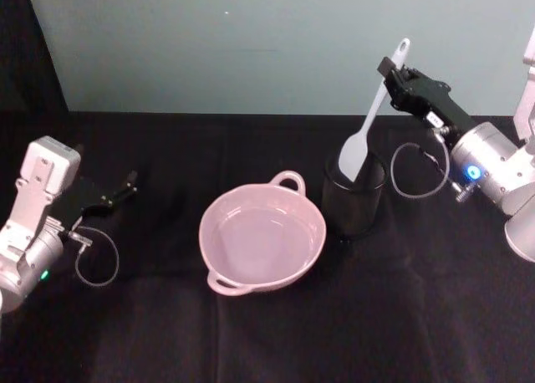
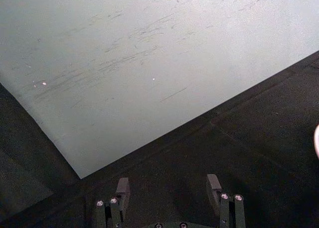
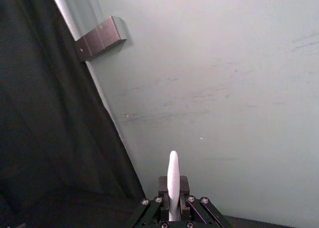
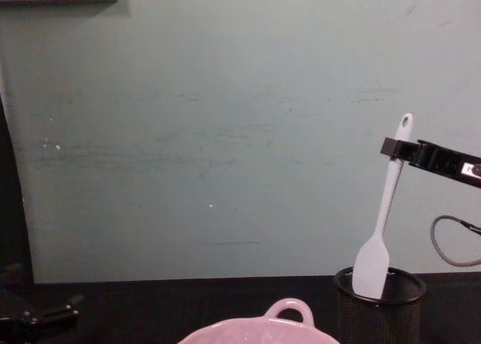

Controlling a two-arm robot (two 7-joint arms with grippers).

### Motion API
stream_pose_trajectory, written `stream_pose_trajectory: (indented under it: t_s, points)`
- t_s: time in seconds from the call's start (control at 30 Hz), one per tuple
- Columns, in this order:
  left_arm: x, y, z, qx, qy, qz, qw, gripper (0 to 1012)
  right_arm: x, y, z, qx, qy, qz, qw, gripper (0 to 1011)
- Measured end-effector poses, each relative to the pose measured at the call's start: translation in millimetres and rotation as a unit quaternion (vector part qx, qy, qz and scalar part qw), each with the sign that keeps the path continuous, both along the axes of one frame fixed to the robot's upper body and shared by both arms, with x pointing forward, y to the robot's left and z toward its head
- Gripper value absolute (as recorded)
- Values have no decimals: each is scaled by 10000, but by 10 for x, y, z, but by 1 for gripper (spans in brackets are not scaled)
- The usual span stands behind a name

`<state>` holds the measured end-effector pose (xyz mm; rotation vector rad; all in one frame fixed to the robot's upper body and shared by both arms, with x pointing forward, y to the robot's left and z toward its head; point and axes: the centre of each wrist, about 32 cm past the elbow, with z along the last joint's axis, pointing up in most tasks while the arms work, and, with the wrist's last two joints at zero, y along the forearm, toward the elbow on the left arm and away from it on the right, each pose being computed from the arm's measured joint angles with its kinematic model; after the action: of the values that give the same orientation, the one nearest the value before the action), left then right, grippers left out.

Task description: Use the one hand to pick up the spoon and stir the clear water in the bowl.

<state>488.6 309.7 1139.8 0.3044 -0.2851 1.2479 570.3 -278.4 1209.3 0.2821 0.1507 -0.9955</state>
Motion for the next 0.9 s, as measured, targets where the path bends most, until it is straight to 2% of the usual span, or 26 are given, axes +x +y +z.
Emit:
stream_pose_trajectory:
  t_s: [0.23, 0.5, 0.9]
  points:
    - [0, 0, 0, 0, 0, 0, 10000, 1011, -28, -46, -111, 116, 151, -113, 9998, 114]
    - [0, 0, 0, 0, 0, 0, 10000, 1011, -18, -92, -274, 331, 530, -99, 9980, 114]
    - [0, 0, 0, 0, 0, 0, 10000, 1011, -25, -95, -384, 422, 689, -19, 9967, 116]
